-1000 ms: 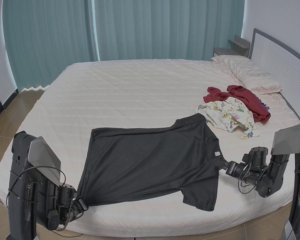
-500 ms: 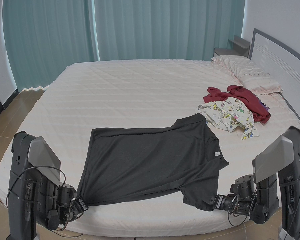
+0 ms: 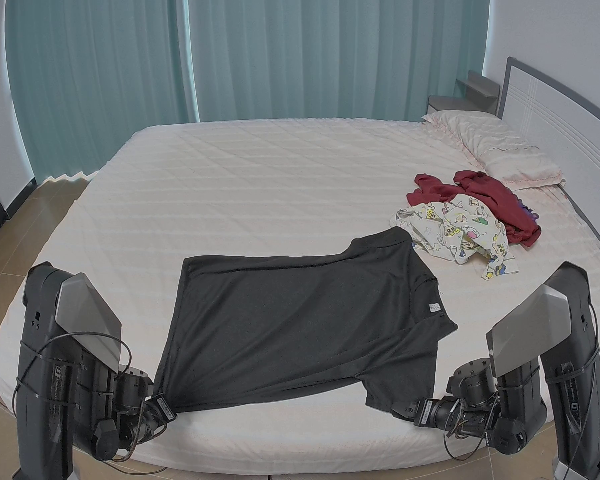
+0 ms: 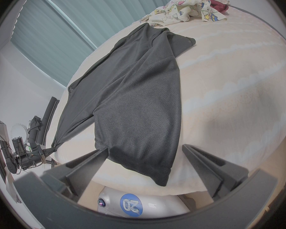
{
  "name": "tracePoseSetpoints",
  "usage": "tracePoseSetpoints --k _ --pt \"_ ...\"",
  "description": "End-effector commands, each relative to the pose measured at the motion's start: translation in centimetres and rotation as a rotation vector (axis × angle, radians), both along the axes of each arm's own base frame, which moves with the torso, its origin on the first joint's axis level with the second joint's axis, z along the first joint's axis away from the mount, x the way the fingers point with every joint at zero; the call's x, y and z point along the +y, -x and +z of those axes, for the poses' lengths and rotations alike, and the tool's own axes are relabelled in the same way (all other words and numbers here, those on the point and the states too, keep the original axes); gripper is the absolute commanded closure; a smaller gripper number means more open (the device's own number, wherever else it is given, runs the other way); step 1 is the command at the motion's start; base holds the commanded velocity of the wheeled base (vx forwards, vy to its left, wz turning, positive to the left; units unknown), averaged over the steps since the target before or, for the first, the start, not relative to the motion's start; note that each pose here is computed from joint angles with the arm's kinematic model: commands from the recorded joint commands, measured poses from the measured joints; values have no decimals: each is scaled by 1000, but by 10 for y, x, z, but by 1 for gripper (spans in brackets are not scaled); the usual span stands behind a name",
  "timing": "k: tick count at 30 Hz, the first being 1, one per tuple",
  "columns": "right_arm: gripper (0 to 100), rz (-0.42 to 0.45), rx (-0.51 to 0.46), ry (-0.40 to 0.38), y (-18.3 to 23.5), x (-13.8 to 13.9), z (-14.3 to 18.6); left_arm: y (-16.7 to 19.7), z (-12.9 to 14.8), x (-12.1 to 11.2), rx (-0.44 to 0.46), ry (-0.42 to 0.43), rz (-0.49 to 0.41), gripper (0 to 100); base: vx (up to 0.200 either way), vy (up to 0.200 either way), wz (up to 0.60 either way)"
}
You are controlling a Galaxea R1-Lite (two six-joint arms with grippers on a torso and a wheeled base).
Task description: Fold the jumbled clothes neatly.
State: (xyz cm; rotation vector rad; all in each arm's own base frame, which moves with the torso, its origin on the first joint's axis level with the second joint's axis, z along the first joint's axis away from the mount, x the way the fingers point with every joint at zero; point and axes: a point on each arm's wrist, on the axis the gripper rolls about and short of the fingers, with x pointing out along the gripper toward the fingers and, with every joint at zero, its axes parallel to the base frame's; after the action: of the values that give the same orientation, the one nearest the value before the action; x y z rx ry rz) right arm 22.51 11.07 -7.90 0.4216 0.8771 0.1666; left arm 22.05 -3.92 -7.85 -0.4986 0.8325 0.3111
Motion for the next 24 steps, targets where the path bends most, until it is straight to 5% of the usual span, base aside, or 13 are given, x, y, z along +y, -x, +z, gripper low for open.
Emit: tracePoseSetpoints --k 1,9,15,24 --pt "100 1 -13 -7 -1 1 0 -1 1 0 -15 2 2 100 0 0 0" --pt "100 -19 17 -7 14 -14 17 -1 1 -1 -16 1 1 100 0 0 0" --pt "100 -41 35 -85 23 -41 42 -1 1 0 -15 0 1 100 0 0 0" --pt "100 -17 65 -39 29 -45 49 0 3 0 -23 -32 19 100 0 0 0"
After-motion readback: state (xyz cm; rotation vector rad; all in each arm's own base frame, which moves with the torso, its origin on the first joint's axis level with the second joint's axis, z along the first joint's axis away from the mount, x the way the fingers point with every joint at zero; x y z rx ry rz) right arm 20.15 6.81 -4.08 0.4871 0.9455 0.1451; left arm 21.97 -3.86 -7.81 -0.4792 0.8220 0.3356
